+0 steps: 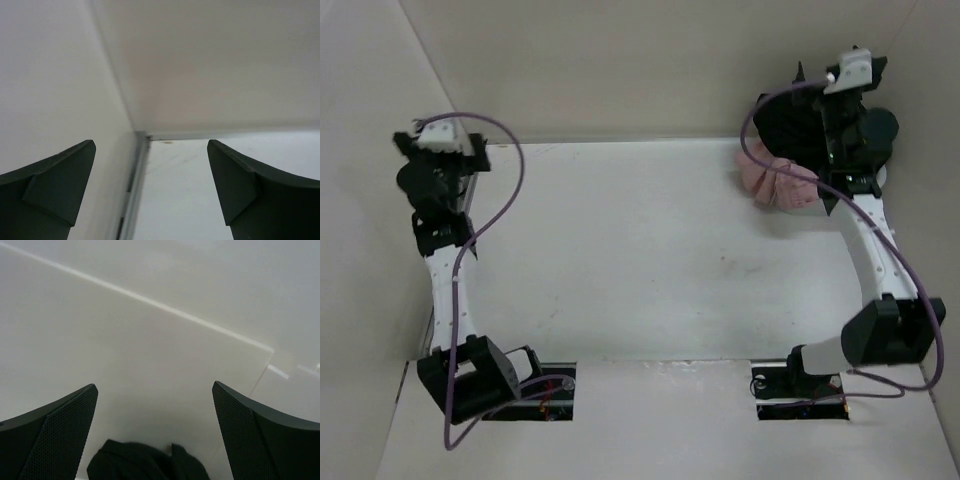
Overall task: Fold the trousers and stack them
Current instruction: Grab the trousers from the pile
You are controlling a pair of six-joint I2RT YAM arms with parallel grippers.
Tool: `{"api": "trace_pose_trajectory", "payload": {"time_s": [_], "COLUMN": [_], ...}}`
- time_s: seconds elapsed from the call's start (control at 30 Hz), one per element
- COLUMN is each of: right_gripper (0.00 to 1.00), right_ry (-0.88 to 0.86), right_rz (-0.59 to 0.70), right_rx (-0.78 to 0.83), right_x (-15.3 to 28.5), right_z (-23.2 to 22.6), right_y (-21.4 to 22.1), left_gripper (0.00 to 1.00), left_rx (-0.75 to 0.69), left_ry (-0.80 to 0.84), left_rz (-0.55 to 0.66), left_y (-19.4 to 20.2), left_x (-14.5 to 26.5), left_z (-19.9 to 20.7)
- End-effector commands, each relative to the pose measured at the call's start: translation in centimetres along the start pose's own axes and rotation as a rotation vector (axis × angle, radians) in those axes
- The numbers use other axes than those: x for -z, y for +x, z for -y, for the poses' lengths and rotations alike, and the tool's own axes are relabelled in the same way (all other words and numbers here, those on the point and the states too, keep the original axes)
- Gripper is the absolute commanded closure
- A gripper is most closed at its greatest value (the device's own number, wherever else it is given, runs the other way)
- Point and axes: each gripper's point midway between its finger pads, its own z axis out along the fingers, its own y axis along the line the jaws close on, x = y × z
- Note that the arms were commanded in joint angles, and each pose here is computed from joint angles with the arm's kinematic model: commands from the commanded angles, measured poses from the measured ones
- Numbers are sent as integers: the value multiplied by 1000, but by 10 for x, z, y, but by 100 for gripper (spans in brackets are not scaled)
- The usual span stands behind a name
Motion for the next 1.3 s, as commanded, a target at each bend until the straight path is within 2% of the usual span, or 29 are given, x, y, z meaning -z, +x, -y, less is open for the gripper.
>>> {"api": "trace_pose_trajectory", "payload": {"time_s": [0.0,0.07,0.17,0.23,0.33,0.47,0.6,0.8,0.83,0.97,1.07,1.13,1.27], "right_gripper": [0,0,0,0,0,0,0,1,9,60,90,100,100], "right_ry": [-33,-63,-37,42,203,305,377,386,373,300,288,296,322], "right_rz": [-374,-455,-479,-522,-644,-811,-878,-978,-994,-996,-968,-942,-824], "right_rx": [-9,-24,-29,-23,-59,-209,-322,-401,-415,-515,-602,-617,-502], "right_x": [-12,-16,-20,-24,-26,-19,-7,19,23,26,24,21,6], "right_z": [-17,-29,-37,-30,-1,19,35,29,25,11,10,14,27], "right_y": [95,123,153,176,221,280,315,356,359,348,326,303,222], "left_gripper": [0,0,0,0,0,0,0,0,0,0,0,2,15], "left_rx": [-113,-198,-249,-250,-248,-250,-254,-260,-263,-266,-265,-264,-245], "left_ry": [309,420,442,458,470,485,501,504,507,505,499,494,459], "left_rz": [-257,-325,-390,-401,-432,-485,-530,-551,-550,-531,-507,-491,-437], "left_y": [36,41,50,53,62,81,94,100,100,92,83,78,57], "left_x": [6,6,-1,-5,-8,-4,2,11,13,18,20,23,29], "left_z": [96,140,168,176,182,186,190,188,188,186,184,182,172]}}
